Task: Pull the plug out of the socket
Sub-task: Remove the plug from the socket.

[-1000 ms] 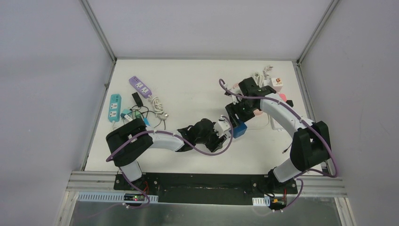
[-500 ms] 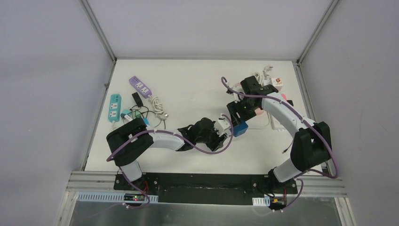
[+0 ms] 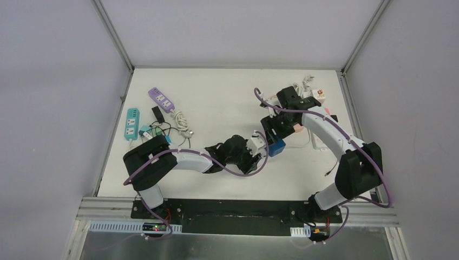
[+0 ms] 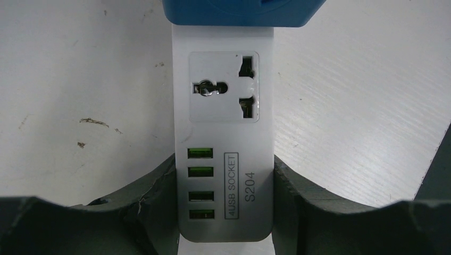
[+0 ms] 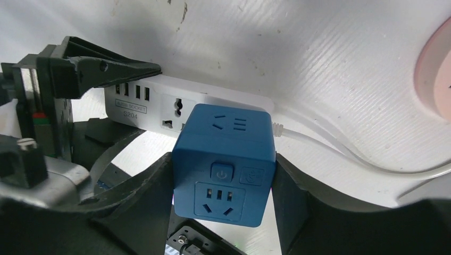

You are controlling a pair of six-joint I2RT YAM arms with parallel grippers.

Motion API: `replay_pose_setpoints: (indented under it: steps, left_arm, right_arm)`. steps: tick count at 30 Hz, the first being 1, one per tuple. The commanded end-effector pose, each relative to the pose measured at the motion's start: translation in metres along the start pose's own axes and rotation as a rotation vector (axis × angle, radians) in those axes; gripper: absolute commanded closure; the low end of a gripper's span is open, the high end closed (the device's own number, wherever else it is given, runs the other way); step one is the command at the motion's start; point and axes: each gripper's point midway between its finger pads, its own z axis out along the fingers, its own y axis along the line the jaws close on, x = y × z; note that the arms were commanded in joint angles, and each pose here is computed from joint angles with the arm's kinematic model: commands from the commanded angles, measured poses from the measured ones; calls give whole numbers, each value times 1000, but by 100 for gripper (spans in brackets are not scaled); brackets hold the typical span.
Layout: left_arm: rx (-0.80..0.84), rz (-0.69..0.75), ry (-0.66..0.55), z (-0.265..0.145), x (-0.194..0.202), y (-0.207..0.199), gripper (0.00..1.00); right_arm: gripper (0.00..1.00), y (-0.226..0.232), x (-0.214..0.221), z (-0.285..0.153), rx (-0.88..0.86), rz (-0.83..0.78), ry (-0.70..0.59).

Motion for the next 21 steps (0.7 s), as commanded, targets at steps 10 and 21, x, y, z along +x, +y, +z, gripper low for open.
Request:
replay_pose_setpoints:
  steps: [10, 21]
  left_arm:
    - [-32, -32, 46, -1, 15, 8, 100]
    - [3, -18, 50, 6, 11, 4, 100]
  right_arm:
    - [100, 31, -19, -27, -51, -148, -55]
    - [100, 26, -10, -33, -107, -45, -103]
